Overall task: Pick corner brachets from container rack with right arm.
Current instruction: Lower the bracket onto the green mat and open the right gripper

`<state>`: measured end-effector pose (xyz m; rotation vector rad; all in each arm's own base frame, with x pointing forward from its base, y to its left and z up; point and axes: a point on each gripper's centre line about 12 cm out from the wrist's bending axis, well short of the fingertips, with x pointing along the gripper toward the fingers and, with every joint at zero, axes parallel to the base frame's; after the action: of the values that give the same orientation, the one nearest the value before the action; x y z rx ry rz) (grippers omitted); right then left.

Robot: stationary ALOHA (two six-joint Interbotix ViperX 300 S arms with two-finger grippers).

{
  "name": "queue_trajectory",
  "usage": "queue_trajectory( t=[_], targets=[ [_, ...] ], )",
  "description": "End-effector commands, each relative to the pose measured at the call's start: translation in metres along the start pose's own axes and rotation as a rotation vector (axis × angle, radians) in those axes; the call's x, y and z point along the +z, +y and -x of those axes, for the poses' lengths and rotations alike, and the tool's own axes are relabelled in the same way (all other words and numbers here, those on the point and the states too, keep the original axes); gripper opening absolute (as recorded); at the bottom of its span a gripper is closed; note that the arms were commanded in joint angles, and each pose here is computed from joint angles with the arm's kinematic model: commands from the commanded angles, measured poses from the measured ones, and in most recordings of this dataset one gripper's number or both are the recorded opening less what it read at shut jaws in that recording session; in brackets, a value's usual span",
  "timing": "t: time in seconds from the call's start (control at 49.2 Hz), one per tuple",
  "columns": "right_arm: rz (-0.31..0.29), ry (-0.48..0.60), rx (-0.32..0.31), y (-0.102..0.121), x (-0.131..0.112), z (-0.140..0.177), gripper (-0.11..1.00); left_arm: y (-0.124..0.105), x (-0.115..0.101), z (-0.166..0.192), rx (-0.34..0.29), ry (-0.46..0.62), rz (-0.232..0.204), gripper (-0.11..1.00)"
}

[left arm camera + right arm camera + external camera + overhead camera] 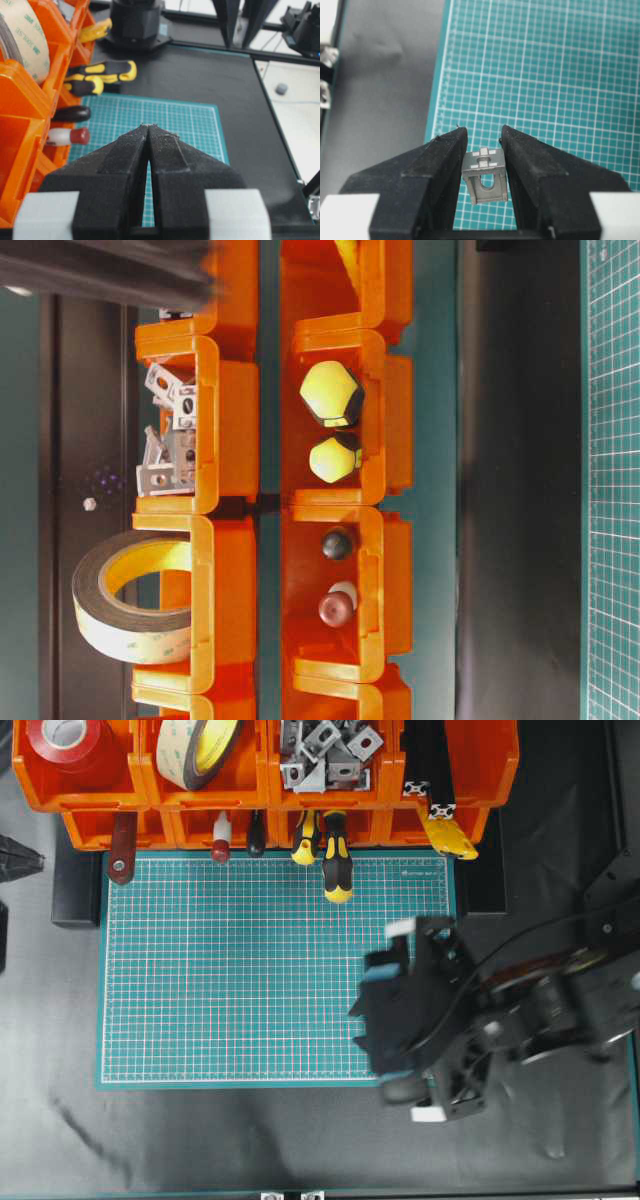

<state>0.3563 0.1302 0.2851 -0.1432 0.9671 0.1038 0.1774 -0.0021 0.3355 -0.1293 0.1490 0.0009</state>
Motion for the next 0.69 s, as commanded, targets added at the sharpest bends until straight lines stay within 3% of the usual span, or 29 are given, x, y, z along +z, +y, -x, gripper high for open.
queue_trajectory(
  t=[0.0,0.264,0.671],
  targets=[
    [0.023,0.015,-0.022,0.001,0.002,-0.016,0.22,-0.001,0.009,0.0,-0.002,-0.029,-0.006,0.0],
    [0.113,0.066,-0.132,-0.009,0.008,-0.062,0.22,0.0,0.009,-0.001,0.004,-0.03,-0.014,0.0],
    [0.11,0.083,-0.149,-0.014,0.013,-0.079,0.22,0.004,0.013,0.004,0.025,-0.051,-0.013,0.0]
  ],
)
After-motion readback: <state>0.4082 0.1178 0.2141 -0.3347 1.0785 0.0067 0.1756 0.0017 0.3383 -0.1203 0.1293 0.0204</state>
